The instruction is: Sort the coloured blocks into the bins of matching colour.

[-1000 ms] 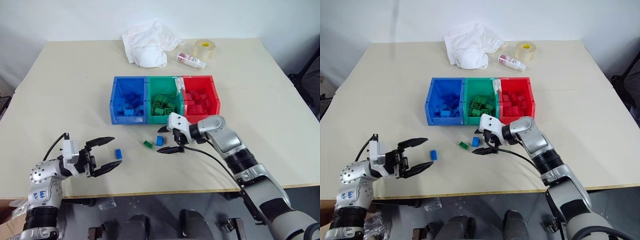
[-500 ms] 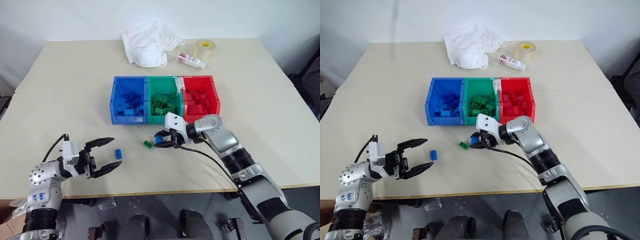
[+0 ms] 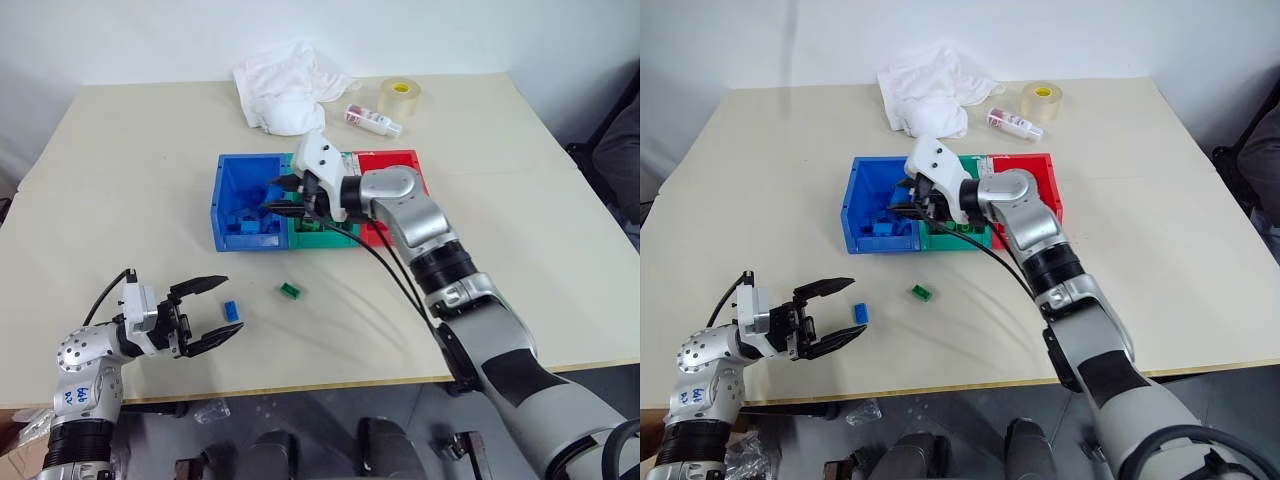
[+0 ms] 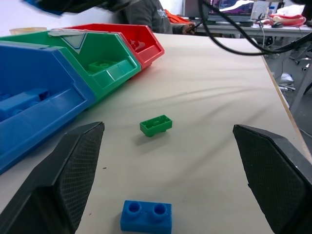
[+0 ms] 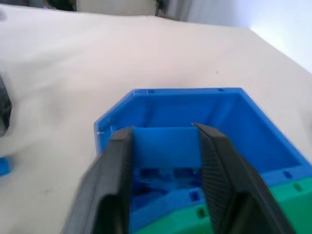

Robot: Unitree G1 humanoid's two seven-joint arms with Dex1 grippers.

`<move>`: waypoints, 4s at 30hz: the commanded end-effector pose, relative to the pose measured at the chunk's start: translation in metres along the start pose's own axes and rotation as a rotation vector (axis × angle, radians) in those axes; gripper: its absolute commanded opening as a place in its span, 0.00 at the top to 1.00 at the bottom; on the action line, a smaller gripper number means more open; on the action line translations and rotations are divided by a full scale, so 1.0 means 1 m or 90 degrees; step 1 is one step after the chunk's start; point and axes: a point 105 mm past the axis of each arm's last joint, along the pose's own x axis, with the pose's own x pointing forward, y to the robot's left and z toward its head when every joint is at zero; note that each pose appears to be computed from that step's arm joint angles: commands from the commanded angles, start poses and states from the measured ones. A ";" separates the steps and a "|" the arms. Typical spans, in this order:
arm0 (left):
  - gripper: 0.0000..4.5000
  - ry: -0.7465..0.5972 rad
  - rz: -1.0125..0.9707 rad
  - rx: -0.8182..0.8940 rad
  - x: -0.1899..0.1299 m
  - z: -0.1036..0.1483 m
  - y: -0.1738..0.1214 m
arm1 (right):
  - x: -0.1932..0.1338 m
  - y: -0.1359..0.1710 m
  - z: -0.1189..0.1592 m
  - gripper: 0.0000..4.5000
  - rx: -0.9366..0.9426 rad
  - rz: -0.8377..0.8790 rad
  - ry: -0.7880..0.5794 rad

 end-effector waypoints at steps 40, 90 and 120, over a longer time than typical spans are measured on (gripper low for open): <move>0.00 0.003 -0.050 0.011 -0.003 0.004 0.018 | -0.240 0.077 -0.060 0.01 0.112 0.025 0.184; 0.00 -0.008 0.004 0.019 0.005 0.004 0.009 | -0.084 -0.051 -0.014 0.44 -0.006 -0.156 0.022; 0.00 0.248 0.257 0.027 -0.077 0.027 -0.048 | -0.218 0.052 -0.064 0.00 0.108 0.209 0.087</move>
